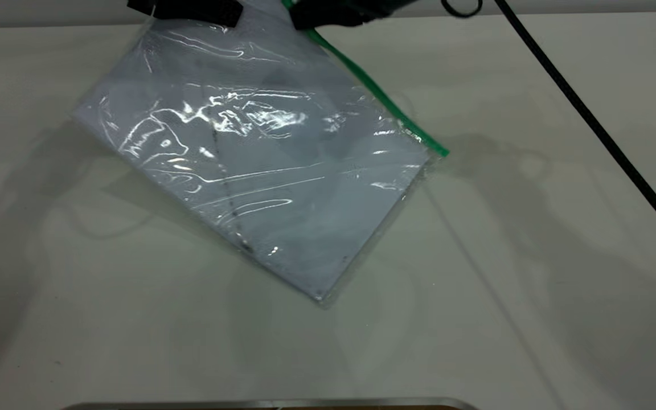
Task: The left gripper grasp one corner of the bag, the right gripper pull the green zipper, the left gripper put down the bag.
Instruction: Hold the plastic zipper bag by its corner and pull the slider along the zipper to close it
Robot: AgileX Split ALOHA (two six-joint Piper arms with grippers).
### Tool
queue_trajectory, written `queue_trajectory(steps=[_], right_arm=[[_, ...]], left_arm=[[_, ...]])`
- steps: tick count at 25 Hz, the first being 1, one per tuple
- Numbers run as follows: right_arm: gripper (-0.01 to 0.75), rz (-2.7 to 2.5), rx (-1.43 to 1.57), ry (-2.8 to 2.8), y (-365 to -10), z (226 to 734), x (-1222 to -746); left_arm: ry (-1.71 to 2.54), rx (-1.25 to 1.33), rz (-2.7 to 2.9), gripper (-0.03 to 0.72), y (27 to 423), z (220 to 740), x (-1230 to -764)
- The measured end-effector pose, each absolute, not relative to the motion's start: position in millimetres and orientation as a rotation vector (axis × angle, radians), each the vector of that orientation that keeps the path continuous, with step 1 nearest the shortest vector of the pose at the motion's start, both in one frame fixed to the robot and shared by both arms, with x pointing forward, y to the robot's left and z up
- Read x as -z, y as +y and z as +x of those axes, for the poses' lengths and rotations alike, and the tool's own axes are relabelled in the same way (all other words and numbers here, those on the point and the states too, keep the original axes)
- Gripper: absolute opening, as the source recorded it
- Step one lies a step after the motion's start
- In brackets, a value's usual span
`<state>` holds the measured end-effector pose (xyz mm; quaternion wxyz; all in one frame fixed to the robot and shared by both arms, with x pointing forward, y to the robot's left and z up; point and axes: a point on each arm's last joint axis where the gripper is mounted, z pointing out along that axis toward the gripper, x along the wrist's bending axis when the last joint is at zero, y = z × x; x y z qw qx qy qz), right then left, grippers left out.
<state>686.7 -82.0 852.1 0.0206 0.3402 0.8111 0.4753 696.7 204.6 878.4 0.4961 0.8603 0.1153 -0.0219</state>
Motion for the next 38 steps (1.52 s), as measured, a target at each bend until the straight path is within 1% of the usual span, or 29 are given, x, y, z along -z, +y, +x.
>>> queue_trajectory(steps=[6,15,25,33,38], right_arm=[[0.041,1.097,-1.449,2.526,-99,691,-831],[0.047,1.091,-1.338,2.508,-122,700,-822],[0.052,1.066,-1.211,2.537,-152,706,-814],[0.057,1.153,-1.091,2.548,-183,706,-784],[0.062,1.230,-1.131,2.549,-192,706,-782]], left_arm=[[0.283,0.038,2.052,0.054,207,698,-880],[0.295,0.001,1.966,0.054,211,702,-882],[0.336,-0.003,1.890,0.054,231,705,-887],[0.342,-0.007,1.887,0.054,233,705,-888],[0.344,-0.010,1.891,0.054,232,705,-887]])
